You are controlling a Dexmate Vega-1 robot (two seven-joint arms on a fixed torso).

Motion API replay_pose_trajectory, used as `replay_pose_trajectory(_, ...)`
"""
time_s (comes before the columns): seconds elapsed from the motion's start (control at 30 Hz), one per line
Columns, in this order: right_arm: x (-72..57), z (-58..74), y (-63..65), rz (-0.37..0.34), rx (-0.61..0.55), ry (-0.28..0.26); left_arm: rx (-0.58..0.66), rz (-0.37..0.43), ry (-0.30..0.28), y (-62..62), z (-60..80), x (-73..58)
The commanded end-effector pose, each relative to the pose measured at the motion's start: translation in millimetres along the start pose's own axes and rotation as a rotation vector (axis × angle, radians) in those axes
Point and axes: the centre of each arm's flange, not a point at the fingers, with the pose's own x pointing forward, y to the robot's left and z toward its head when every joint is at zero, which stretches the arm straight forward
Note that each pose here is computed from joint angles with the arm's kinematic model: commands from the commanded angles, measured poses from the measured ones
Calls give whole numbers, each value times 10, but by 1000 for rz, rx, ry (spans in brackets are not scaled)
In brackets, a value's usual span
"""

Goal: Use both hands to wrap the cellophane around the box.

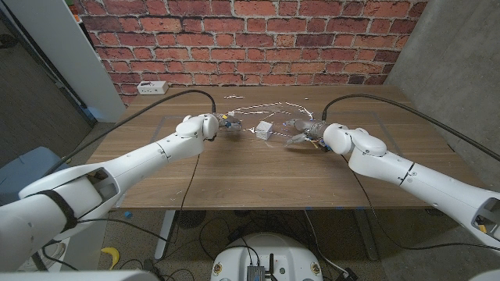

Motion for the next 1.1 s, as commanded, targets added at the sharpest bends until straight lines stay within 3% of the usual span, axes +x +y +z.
replay_pose_trajectory(0.03,83,-3,126,-48,-63,27,1,1,-2,-12,6,-51)
replay_pose_trajectory(0.5,173,-42,287,-186,-114,3,-14,2,0,-48,-39,-156)
replay_pose_trajectory(0.7,192,-49,297,-238,-104,-20,-19,9,1,-61,-56,-208)
replay_pose_trajectory(1.1,219,-61,294,-261,-107,-17,-79,56,-56,-22,-96,-296)
